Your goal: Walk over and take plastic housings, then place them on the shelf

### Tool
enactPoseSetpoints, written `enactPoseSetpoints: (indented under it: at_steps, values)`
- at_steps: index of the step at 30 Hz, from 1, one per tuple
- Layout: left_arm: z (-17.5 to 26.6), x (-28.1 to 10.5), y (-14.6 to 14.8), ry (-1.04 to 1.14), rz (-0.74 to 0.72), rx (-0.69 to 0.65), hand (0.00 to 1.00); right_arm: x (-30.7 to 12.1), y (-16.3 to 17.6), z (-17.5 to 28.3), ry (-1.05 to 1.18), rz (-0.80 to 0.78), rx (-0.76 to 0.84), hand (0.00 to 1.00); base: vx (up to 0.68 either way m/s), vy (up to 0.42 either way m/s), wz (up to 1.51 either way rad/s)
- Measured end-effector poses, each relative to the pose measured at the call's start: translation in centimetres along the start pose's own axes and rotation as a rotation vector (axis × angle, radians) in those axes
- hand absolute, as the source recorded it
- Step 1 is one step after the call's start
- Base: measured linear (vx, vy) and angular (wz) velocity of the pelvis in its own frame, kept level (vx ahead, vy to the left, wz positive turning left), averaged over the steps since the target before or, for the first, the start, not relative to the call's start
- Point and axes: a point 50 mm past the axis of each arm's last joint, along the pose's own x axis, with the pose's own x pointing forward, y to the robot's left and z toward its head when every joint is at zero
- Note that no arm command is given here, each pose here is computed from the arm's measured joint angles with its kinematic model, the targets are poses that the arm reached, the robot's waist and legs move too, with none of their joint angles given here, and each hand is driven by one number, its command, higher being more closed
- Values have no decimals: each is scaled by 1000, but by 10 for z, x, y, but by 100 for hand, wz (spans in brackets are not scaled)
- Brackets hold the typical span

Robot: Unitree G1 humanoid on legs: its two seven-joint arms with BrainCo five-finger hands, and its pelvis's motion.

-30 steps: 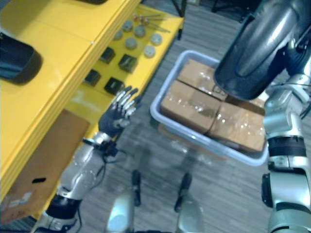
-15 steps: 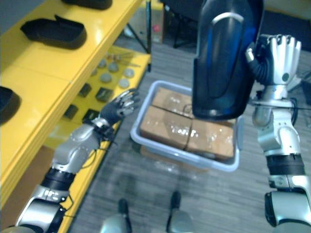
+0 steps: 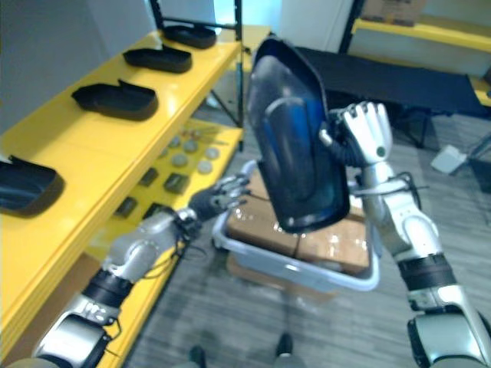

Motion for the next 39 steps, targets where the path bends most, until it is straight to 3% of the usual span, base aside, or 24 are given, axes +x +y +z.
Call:
enactPoseSetpoints:
  at_steps: [15, 29, 30, 39]
  values:
    - [-43, 15, -41, 85, -125, -54, 0, -23, 59, 17, 69, 239, 64, 100, -2, 6, 4]
    - [-70, 19, -41, 128, -13, 46, 0, -39, 86, 23, 127, 331, 96, 100, -11, 1, 5]
    - [-71, 19, -40, 128, -6, 58, 100, -40, 86, 23, 127, 331, 99, 100, 0, 0, 0]
    - [-90, 7, -29, 154, 77, 73, 100, -40, 91, 35, 110, 317, 141, 100, 0, 0, 0]
